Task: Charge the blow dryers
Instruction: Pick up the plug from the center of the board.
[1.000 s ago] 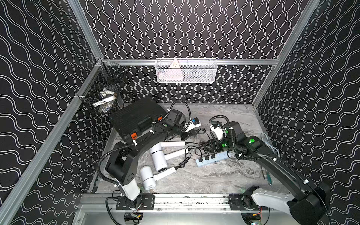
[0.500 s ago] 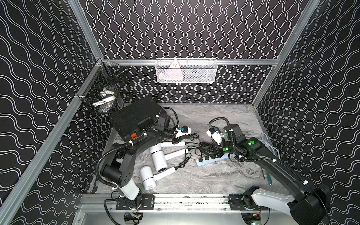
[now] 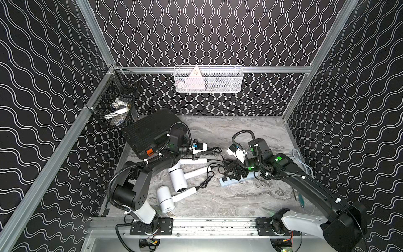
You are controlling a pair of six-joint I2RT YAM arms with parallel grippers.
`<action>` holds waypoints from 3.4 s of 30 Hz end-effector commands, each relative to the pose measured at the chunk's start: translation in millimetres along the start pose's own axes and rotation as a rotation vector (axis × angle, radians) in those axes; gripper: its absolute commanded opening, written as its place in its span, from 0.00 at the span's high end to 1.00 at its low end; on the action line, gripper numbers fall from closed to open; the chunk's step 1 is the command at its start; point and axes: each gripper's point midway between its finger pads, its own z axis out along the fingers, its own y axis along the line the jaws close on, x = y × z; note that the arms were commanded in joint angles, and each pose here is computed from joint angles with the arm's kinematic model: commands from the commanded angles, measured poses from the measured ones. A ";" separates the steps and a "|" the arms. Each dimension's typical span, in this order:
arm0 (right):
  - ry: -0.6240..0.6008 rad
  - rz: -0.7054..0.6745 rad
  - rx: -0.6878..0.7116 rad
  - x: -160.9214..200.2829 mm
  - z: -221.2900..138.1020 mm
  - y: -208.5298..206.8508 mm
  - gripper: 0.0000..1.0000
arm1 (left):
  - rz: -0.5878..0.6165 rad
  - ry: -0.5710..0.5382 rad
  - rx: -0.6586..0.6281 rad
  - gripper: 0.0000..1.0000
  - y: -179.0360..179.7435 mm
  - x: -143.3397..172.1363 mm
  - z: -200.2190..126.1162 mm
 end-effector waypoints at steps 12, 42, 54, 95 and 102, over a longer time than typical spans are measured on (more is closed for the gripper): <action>0.007 -0.197 -0.119 -4.4 9.2 11.9 0.26 | 0.043 -0.006 0.235 1.00 -37.4 -7.5 -6.1; 0.094 -0.281 -0.003 20.3 51.1 12.0 0.58 | 0.057 0.028 0.267 1.00 -45.0 -9.4 -0.1; 0.109 -0.288 -0.004 24.0 56.8 9.8 0.61 | 0.061 0.028 0.275 1.00 -46.2 -11.7 0.5; 0.155 0.255 0.350 -58.1 20.4 -85.4 1.00 | -0.082 0.328 -0.067 1.00 59.5 41.2 33.6; 0.083 0.359 0.511 -76.8 -9.5 -147.4 1.00 | -0.108 0.375 -0.187 1.00 101.4 57.1 42.8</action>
